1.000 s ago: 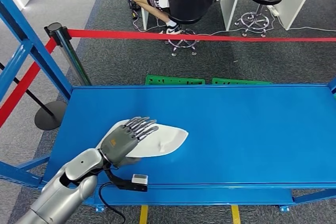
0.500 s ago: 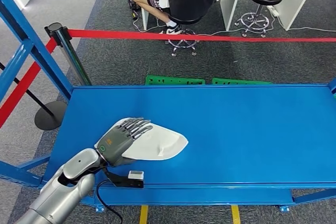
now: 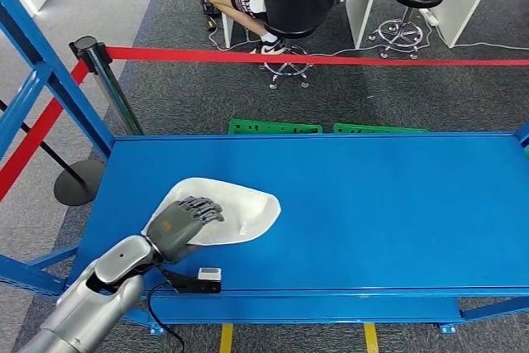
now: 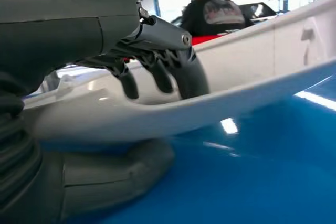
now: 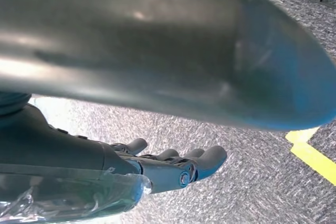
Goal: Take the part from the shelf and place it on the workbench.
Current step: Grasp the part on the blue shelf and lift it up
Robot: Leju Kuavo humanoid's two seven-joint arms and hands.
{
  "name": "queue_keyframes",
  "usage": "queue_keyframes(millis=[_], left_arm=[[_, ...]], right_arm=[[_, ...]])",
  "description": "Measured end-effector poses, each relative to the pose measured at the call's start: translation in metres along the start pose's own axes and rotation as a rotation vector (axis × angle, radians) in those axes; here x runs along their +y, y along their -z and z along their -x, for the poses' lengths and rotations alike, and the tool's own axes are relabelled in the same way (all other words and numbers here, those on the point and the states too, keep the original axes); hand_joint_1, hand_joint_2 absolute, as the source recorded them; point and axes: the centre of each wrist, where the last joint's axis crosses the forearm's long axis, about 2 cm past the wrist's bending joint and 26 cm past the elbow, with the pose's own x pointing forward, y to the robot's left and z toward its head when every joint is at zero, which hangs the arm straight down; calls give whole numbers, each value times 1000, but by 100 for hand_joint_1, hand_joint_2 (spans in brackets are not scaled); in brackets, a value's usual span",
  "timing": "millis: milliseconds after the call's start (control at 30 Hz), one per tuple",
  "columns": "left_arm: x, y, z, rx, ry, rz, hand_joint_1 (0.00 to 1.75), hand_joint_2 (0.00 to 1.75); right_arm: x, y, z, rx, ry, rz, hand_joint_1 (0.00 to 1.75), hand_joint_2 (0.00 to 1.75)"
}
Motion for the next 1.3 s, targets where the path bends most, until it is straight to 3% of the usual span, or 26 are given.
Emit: queue_keyframes(millis=[233,667,1300], left_arm=[[-4,-28,25,68,3,7,175,175],[-2,-36,36,85,-66,-32,175,175],[2,-32,17,14,-694,-289,175,175]], right_arm=[[-1,0,-3,-20,-35,3,0,0],[-1,0,-4,-22,-51,5,0,0],[-1,0,-4,-22,-50,13,0,0]])
